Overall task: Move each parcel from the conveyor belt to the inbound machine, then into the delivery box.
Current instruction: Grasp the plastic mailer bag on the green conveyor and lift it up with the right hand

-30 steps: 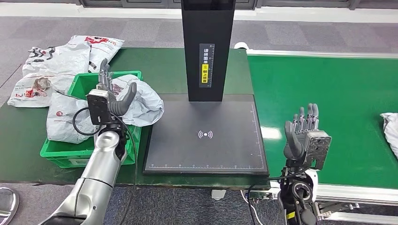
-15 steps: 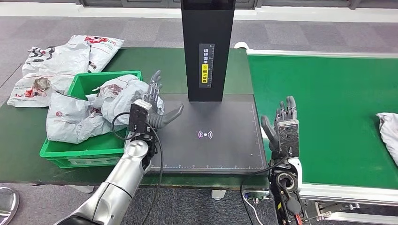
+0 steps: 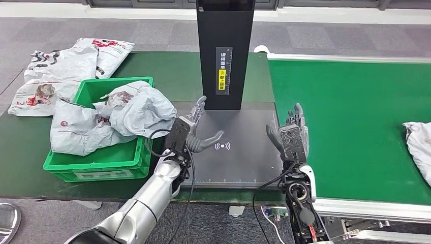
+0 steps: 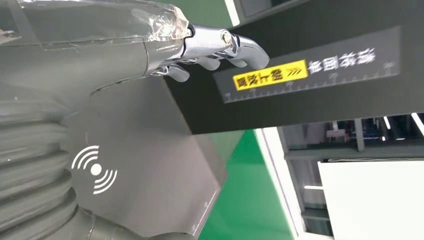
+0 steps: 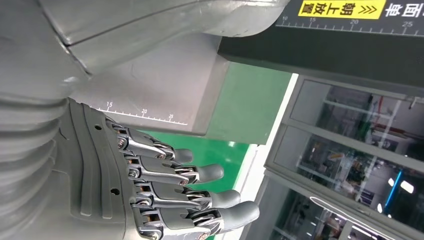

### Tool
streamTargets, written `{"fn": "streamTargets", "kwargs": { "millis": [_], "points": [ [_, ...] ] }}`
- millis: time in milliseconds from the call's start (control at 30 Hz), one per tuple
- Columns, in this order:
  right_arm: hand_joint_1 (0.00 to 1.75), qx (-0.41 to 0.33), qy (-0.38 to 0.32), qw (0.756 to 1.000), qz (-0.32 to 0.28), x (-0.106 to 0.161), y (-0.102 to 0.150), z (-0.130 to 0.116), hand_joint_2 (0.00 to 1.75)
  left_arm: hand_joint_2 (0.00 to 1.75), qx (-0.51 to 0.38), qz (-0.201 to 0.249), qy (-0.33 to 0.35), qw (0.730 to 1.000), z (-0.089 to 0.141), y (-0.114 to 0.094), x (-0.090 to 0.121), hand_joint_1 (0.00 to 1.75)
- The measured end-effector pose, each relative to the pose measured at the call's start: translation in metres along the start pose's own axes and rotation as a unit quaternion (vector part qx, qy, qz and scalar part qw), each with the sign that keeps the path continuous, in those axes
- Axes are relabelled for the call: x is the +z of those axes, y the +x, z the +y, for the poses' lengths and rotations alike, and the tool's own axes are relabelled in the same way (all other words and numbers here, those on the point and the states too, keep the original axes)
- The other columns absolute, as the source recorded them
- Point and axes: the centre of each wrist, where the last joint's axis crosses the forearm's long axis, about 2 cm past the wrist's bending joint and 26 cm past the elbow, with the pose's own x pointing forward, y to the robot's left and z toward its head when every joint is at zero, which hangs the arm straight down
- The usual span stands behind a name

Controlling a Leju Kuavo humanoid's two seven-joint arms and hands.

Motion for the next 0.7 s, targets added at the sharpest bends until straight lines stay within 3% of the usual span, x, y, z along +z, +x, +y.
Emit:
{"fn": "streamTargets", "kwargs": {
  "millis": [267,700],
  "points": [
    [0.00,0.009,0.008,1.000,0.011,0.003,-0.004,0.002,1.75,1.75,0.005,0.033,0.004,0.999,-0.006,-0.009,0.005,0.00],
    [0.00,0.016,0.002,1.000,0.015,0.010,-0.011,0.003,1.75,1.75,-0.024,0.045,0.019,0.999,-0.005,-0.014,0.009,0.00]
  ]
}}
